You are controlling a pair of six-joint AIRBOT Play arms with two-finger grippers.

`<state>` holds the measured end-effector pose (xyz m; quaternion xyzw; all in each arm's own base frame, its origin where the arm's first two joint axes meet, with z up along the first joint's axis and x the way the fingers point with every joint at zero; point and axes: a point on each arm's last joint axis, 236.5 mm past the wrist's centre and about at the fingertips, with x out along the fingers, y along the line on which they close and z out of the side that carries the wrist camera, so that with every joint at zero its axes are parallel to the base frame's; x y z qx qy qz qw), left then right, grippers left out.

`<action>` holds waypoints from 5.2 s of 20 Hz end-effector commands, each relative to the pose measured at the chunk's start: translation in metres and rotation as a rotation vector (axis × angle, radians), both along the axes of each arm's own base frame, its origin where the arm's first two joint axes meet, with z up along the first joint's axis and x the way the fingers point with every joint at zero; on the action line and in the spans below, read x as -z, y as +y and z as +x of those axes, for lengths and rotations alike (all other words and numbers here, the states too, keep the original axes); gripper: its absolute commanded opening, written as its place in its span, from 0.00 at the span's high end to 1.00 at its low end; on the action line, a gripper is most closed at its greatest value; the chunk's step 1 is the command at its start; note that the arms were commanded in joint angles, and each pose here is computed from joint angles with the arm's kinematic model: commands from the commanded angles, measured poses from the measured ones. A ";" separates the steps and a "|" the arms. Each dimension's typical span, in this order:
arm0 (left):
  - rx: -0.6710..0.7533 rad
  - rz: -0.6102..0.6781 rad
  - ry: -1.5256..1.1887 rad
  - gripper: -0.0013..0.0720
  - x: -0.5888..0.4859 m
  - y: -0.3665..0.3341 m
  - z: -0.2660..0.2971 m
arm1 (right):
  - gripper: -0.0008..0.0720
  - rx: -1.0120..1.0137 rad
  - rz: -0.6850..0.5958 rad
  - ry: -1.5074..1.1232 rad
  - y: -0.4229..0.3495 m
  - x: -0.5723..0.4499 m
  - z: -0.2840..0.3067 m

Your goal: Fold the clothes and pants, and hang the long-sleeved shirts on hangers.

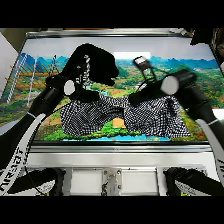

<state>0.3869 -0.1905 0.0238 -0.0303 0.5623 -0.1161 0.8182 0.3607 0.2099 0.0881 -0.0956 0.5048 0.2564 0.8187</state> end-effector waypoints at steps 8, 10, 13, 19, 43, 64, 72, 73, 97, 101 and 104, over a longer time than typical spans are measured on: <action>-0.002 0.003 0.004 0.97 0.001 0.001 0.000 | 0.18 0.256 -0.199 0.073 0.042 0.110 0.001; 0.014 0.013 0.010 0.97 0.000 0.002 -0.003 | 0.18 0.320 -0.272 0.035 0.021 0.112 0.010; 0.049 0.014 -0.028 0.97 -0.018 0.004 -0.007 | 0.18 0.352 -0.361 -0.001 -0.005 0.108 0.019; 0.115 0.041 -0.031 0.97 -0.055 0.019 -0.041 | 0.70 0.276 -0.478 0.017 -0.033 0.107 0.018; 0.298 -0.035 -0.200 0.97 -0.217 -0.009 -0.099 | 0.98 0.165 -0.280 -0.089 -0.104 -0.158 -0.076; 0.430 -0.163 0.216 0.97 -0.071 -0.063 -0.117 | 0.97 0.339 -0.023 0.246 -0.113 -0.032 -0.077; 0.427 -0.202 0.097 0.04 -0.107 -0.065 -0.108 | 0.97 0.337 -0.024 0.250 -0.113 -0.032 -0.079; 0.404 -0.217 0.044 0.04 -0.122 -0.060 -0.100 | 0.97 0.337 -0.024 0.251 -0.113 -0.031 -0.079; -0.325 0.458 0.087 0.04 0.102 0.324 0.092 | 0.97 0.337 -0.024 0.251 -0.113 -0.031 -0.079; -0.336 0.453 0.092 0.04 0.128 0.337 0.101 | 0.97 0.337 -0.024 0.251 -0.113 -0.031 -0.079; -0.341 0.450 0.065 0.04 0.130 0.341 0.116 | 0.97 0.337 -0.024 0.251 -0.113 -0.031 -0.079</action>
